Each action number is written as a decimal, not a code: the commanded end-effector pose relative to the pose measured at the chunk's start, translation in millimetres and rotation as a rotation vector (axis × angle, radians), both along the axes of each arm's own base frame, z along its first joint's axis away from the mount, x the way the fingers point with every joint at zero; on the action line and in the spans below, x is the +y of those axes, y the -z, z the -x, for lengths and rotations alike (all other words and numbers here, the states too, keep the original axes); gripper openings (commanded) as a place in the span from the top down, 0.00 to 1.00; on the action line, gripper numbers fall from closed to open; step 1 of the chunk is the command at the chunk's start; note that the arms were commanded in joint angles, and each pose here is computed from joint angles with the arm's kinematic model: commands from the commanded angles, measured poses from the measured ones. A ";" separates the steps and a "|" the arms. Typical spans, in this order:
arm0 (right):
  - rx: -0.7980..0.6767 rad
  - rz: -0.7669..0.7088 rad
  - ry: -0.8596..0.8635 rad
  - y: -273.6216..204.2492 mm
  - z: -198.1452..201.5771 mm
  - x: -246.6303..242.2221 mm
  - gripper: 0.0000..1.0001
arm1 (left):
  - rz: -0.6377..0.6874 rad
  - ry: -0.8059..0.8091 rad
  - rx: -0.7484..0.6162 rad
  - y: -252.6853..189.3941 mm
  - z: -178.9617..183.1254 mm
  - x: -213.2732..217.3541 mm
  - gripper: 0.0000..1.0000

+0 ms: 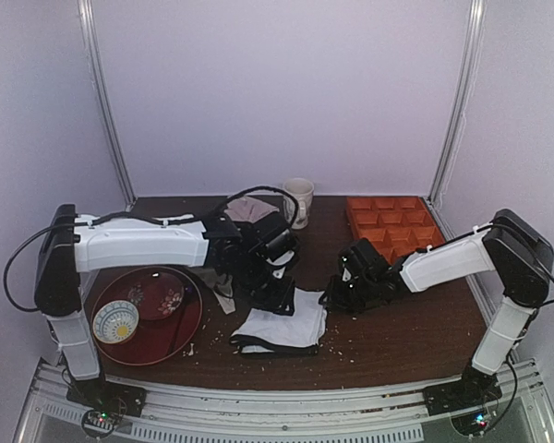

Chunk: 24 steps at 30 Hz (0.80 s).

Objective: Roll the underwear
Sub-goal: Pick up the underwear from the center of the board.

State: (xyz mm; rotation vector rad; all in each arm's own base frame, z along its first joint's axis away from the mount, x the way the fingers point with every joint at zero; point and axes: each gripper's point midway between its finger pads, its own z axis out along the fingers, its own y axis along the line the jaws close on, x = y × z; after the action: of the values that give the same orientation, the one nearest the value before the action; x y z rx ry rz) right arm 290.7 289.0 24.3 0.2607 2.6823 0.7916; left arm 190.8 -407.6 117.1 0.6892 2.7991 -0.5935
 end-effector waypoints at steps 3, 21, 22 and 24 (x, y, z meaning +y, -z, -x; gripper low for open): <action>0.055 0.037 0.007 18.0 10.1 -10.5 0.93 | -0.014 -0.005 -0.009 0.5 6.9 -15.2 0.52; 0.089 0.021 0.040 22.7 11.8 -9.9 1.00 | -0.075 -0.041 -0.055 33.4 30.4 -45.6 0.47; 0.090 0.021 0.041 23.3 11.7 -9.7 1.00 | -0.079 -0.043 -0.063 35.8 31.8 -47.7 0.47; 0.094 0.019 0.042 24.9 12.2 -9.6 1.00 | -0.089 -0.044 -0.083 39.5 34.2 -52.1 0.47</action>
State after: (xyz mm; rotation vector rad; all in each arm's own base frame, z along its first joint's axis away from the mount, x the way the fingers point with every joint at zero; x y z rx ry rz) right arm 287.6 289.1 18.8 0.3133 2.6889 0.8210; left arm 151.8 -440.6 73.2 0.7038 2.8347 -0.4152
